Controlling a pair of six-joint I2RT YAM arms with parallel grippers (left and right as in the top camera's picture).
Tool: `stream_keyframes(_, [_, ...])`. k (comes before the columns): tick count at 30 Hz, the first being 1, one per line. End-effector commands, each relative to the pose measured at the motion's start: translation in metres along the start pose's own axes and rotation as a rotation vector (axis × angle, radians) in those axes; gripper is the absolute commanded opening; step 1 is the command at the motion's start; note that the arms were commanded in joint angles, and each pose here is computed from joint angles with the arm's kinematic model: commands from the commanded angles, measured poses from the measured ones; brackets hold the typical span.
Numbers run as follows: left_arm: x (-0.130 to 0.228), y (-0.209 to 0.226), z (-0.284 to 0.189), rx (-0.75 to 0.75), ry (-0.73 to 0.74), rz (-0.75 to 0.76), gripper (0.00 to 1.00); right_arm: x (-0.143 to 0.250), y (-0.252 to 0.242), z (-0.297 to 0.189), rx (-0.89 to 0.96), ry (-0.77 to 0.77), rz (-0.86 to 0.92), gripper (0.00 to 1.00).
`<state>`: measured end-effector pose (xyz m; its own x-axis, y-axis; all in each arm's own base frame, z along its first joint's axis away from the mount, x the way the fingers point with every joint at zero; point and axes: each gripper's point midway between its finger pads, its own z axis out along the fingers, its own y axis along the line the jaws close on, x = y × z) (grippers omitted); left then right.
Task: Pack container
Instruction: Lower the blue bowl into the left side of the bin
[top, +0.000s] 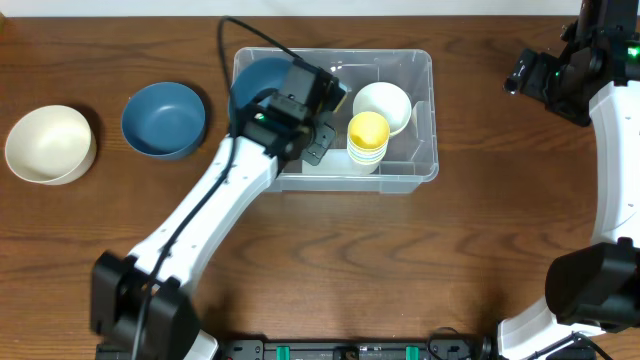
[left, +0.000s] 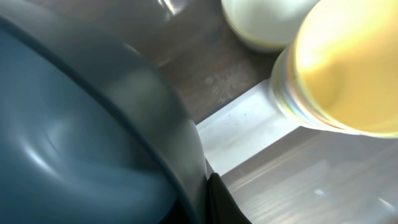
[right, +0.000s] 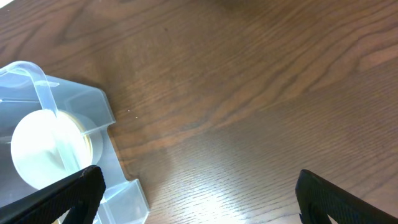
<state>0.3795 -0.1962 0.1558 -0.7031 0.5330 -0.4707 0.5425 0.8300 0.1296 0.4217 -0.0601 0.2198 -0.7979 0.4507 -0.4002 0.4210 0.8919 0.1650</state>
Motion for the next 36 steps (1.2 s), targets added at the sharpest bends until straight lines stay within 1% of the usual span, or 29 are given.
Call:
stream_keyframes(1, [0.003, 0.009, 0.015, -0.051, 0.034, 0.028, 0.06, -0.005, 0.0, -0.009, -0.004, -0.026, 0.009, 0.99])
stream_keyframes(5, [0.004, 0.007, 0.031, -0.049, 0.048, 0.029, 0.06, -0.005, 0.0, -0.009, -0.004, -0.026, 0.009, 0.99])
stream_keyframes(13, [-0.006, 0.007, 0.049, -0.052, 0.018, 0.026, 0.06, -0.005, 0.0, -0.009, -0.004, -0.026, 0.009, 0.99])
stream_keyframes(18, [0.001, 0.001, 0.062, -0.021, 0.049, 0.028, 0.06, -0.005, 0.0, -0.009, -0.004, -0.027, 0.009, 0.99])
stream_keyframes(31, [0.014, -0.003, 0.083, -0.014, 0.106, 0.03, 0.06, -0.005, 0.0, -0.009, -0.004, -0.026, 0.009, 0.99])
stream_keyframes(32, [0.014, -0.003, 0.084, -0.014, 0.108, 0.03, 0.08, -0.005, 0.0, -0.009, -0.004, -0.026, 0.009, 0.99])
stream_keyframes(33, [0.015, -0.003, 0.085, -0.013, 0.11, 0.031, 0.14, -0.005, 0.0, -0.009, -0.004, -0.026, 0.009, 0.99])
stream_keyframes(34, [0.015, -0.003, 0.085, -0.013, 0.109, 0.03, 0.25, -0.005, 0.0, -0.009, -0.004, -0.026, 0.009, 0.99])
stream_keyframes(36, [0.015, -0.003, 0.085, -0.014, 0.109, 0.03, 0.27, -0.005, 0.0, -0.009, -0.004, -0.026, 0.009, 0.99])
